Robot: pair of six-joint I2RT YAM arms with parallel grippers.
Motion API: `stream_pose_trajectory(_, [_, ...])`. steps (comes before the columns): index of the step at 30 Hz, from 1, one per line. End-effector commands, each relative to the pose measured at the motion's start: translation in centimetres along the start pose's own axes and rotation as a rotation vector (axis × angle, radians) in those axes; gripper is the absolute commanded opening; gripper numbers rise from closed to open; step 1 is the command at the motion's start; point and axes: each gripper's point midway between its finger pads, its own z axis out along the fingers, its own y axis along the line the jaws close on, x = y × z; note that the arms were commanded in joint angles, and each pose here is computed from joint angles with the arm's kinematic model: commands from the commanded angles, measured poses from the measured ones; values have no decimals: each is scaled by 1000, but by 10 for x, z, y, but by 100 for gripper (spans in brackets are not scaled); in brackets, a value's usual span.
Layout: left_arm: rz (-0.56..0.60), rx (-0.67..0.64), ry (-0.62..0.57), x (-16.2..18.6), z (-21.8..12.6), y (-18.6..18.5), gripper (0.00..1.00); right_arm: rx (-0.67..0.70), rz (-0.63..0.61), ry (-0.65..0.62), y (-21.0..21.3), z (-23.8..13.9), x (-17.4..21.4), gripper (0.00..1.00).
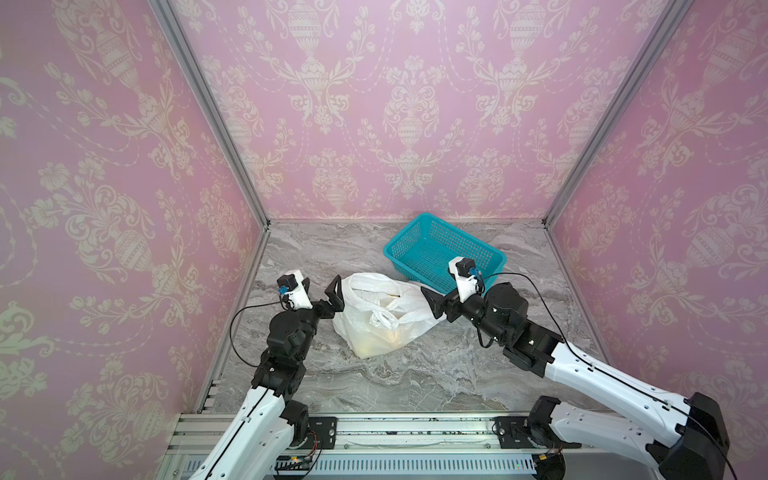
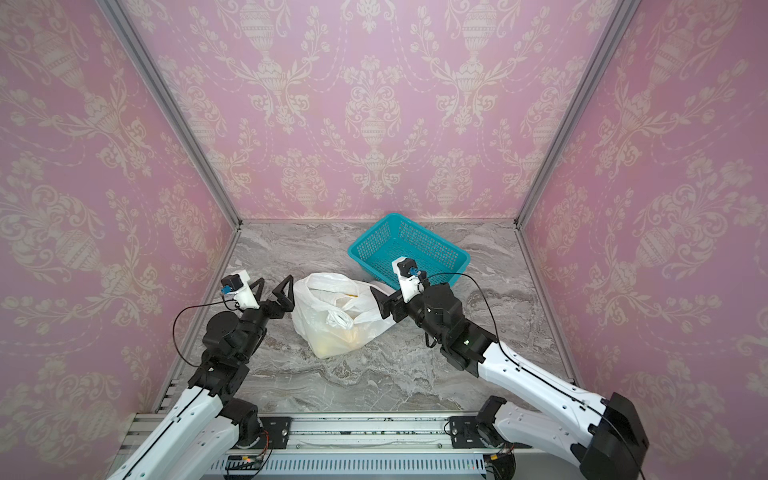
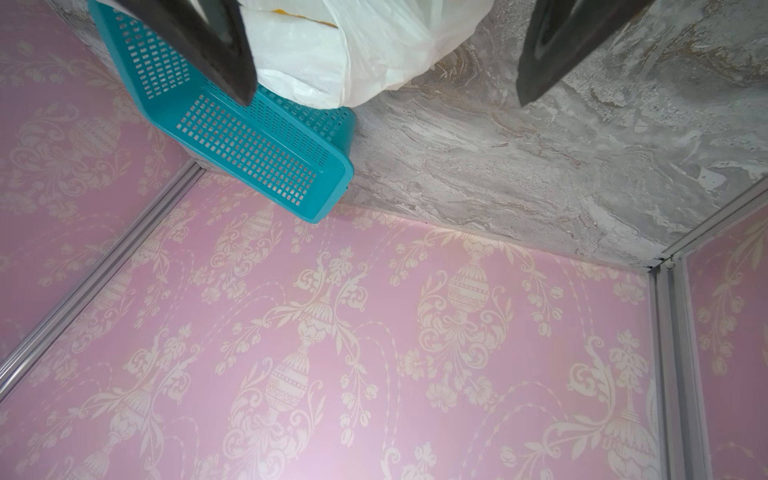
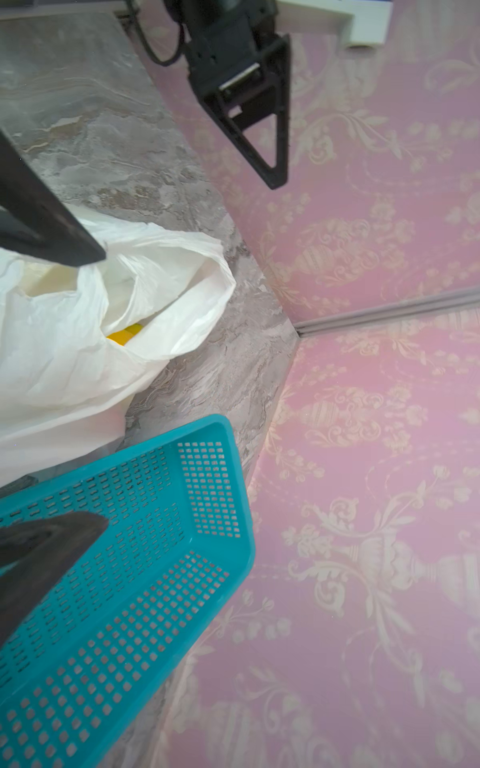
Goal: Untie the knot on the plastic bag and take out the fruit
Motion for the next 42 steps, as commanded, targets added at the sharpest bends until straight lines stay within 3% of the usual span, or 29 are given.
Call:
stream_pose_trajectory(1, [1,-76,-34,-2,-10,16,99,-190,-252,53,48,6,16,96])
stream_pose_trajectory(4, [2,-78,-47,-6,-14,16,99,-189,-360,132,62,14,32,98])
stream_pose_trajectory(8, [9,-61,-50,-7,-15,13,99,27,-518,278,30,19,70,99])
stream_pose_trajectory(10, [9,-58,-47,-6,-14,13,99,93,-531,282,18,15,76,100])
stream_pose_trajectory(15, [7,-28,-30,-6,-13,7,99,74,-545,282,24,15,71,100])
stream_pose_trajectory(21, [0,-10,-32,-6,-14,3,99,185,-657,451,12,38,108,99])
stream_pose_trajectory(26, [0,-2,-35,-7,-14,2,99,324,-738,540,-1,66,114,94])
stream_pose_trajectory(34, [-1,-2,-32,-6,-14,2,99,251,-703,447,18,50,93,99])
stream_pose_trajectory(42, [-4,9,-24,-4,-12,0,99,370,-655,378,4,49,77,100])
